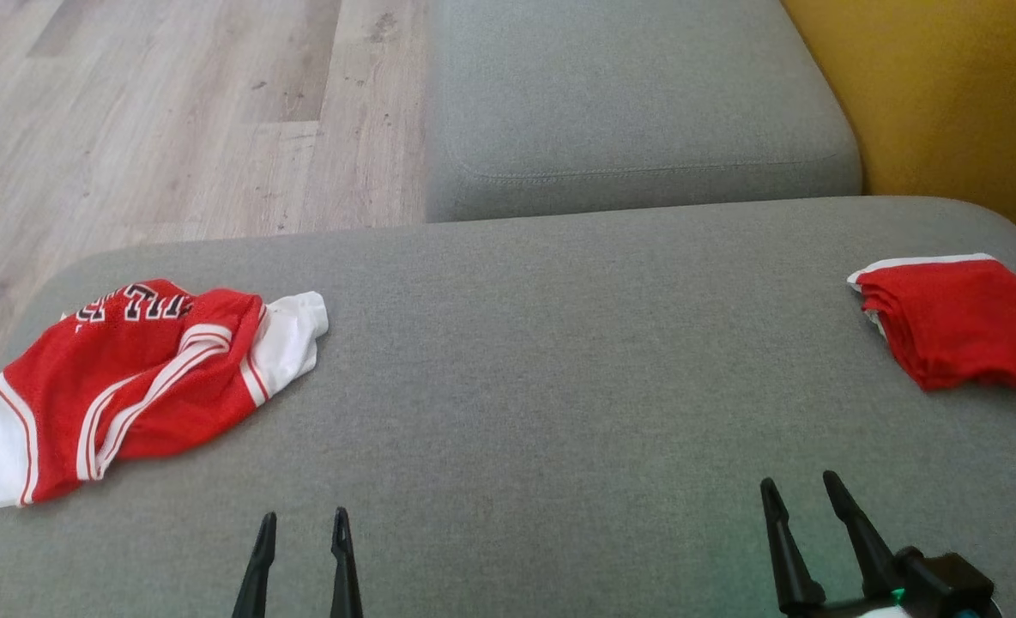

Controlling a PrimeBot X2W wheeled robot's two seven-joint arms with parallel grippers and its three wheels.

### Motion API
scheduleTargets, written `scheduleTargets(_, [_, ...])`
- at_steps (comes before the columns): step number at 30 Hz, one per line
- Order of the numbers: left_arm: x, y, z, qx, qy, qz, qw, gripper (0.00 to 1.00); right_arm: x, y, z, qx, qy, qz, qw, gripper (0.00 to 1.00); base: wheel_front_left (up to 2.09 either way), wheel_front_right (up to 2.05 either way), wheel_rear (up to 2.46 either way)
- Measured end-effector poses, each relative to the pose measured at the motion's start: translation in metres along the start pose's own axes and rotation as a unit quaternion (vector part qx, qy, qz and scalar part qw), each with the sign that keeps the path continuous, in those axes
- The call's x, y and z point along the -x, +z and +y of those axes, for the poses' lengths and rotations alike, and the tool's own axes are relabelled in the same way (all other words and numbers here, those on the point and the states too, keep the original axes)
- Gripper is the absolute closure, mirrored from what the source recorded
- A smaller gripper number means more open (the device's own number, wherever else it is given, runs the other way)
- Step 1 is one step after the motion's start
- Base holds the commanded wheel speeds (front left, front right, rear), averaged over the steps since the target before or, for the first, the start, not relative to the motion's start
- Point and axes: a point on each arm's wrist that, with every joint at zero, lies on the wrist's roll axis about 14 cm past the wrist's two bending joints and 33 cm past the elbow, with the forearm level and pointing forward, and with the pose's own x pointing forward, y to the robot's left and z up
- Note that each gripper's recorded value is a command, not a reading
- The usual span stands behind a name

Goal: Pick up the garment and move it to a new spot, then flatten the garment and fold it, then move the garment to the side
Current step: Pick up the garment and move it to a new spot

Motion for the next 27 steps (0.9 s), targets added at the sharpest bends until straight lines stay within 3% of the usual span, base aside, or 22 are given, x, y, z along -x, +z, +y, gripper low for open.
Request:
scheduleTargets(15, [0.005,-0.002,0.008,-0.002,0.013,0.002,1.0,0.0,-0.005,0.0,0.008,0.001,0.015,0.001,1.0,0.0,0.0,0.0,0.0])
scheduleTargets(22, [0.018,-0.002,0.03,-0.006,0.054,-0.002,0.999,0.0,-0.019,-0.006,0.039,0.004,0.071,0.016,0.997,0.0,0.0,0.0,0.0])
scheduleTargets(27, [0.038,0.0,0.062,-0.011,0.115,-0.009,0.993,0.0,-0.034,-0.011,0.073,0.006,0.131,0.03,0.991,0.0,0.0,0.0,0.0])
